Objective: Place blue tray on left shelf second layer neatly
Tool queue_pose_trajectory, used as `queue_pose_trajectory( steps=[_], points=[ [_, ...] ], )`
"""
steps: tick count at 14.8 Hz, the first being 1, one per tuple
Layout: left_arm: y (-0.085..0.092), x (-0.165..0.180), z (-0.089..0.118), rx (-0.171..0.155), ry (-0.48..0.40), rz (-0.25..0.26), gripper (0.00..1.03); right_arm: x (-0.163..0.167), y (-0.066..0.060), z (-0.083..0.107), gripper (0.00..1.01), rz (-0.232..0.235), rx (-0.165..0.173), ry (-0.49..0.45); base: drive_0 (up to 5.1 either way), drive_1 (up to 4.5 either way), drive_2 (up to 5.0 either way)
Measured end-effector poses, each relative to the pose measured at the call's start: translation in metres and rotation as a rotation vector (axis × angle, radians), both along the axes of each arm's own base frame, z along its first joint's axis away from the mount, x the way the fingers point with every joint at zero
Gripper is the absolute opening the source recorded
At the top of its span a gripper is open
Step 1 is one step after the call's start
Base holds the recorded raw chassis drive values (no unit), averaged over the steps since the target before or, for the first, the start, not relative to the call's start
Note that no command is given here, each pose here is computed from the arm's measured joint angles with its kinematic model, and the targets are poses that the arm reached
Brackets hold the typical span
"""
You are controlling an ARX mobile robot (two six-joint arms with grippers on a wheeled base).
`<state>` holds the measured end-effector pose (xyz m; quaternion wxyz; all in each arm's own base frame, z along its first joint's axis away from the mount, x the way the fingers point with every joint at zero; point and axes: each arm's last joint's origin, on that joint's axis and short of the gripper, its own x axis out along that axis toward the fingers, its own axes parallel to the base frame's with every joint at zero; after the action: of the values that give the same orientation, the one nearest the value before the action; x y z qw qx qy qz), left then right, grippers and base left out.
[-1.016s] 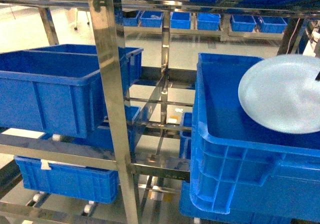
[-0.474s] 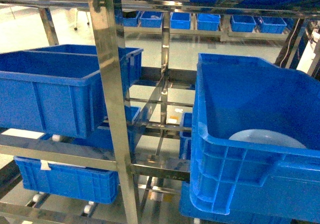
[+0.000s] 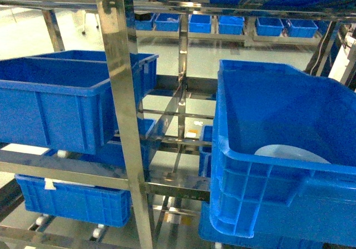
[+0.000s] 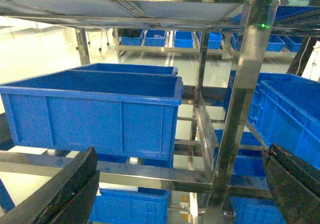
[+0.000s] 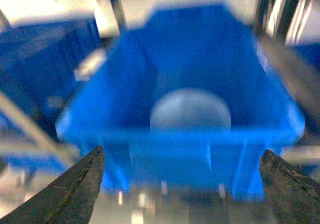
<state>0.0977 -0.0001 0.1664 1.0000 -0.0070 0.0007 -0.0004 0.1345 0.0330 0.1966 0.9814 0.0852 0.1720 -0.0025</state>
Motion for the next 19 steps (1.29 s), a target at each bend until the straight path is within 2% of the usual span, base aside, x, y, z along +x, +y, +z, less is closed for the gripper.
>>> queue_pose_trajectory(
  steps=[1,2,3,4,5,7,8,9,11,16,17,19],
  points=[
    [0.000,0.000,0.000,0.000,0.000,0.000,0.98,-0.003,-0.005,0.001,0.82,-0.010,-0.026,-0.194,0.0,0.00,0.0],
    [0.000,0.000,0.000,0.000,0.003,0.003,0.98,-0.007,-0.008,-0.008,0.73,-0.003,-0.074,-0.273,0.0,0.00,0.0],
    [0.000,0.000,0.000,0.000,0.002,0.003,0.98,-0.009,-0.014,-0.014,0.58,-0.013,-0.119,-0.317,0.0,0.00,0.0],
    [0.000,0.000,0.000,0.000,0.002,0.001,0.98,-0.011,-0.016,-0.013,0.47,-0.006,-0.137,-0.334,0.0,0.00,0.0],
    [0.000,0.000,0.000,0.000,0.002,0.001,0.98,-0.013,-0.018,-0.012,0.36,-0.002,-0.146,-0.350,0.0,0.00,0.0],
    [0.000,0.000,0.000,0.000,0.002,0.001,0.98,-0.017,-0.024,-0.018,0.05,0.015,-0.157,-0.336,0.0,0.00,0.0],
    [0.000,0.000,0.000,0.000,0.001,0.001,0.98,-0.019,-0.033,-0.021,0.02,-0.007,-0.167,-0.338,0.0,0.00,0.0],
    [0.000,0.000,0.000,0.000,0.002,0.002,0.98,-0.020,-0.034,-0.021,0.02,-0.015,-0.169,-0.342,0.0,0.00,0.0],
    [0.000,0.000,0.000,0.000,0.002,0.002,0.98,-0.022,-0.033,-0.026,0.02,0.004,-0.166,-0.359,0.0,0.00,0.0],
    [0.000,0.000,0.000,0.000,0.001,0.001,0.98,-0.027,-0.033,-0.027,0.02,0.003,-0.166,-0.356,0.0,0.00,0.0],
    [0.000,0.000,0.000,0.000,0.001,0.001,0.98,-0.038,-0.033,-0.026,0.02,0.003,-0.166,-0.375,0.0,0.00,0.0],
    [0.000,0.000,0.000,0.000,0.001,0.000,0.98,-0.037,-0.033,-0.029,0.02,0.002,-0.166,-0.353,0.0,0.00,0.0]
  ],
)
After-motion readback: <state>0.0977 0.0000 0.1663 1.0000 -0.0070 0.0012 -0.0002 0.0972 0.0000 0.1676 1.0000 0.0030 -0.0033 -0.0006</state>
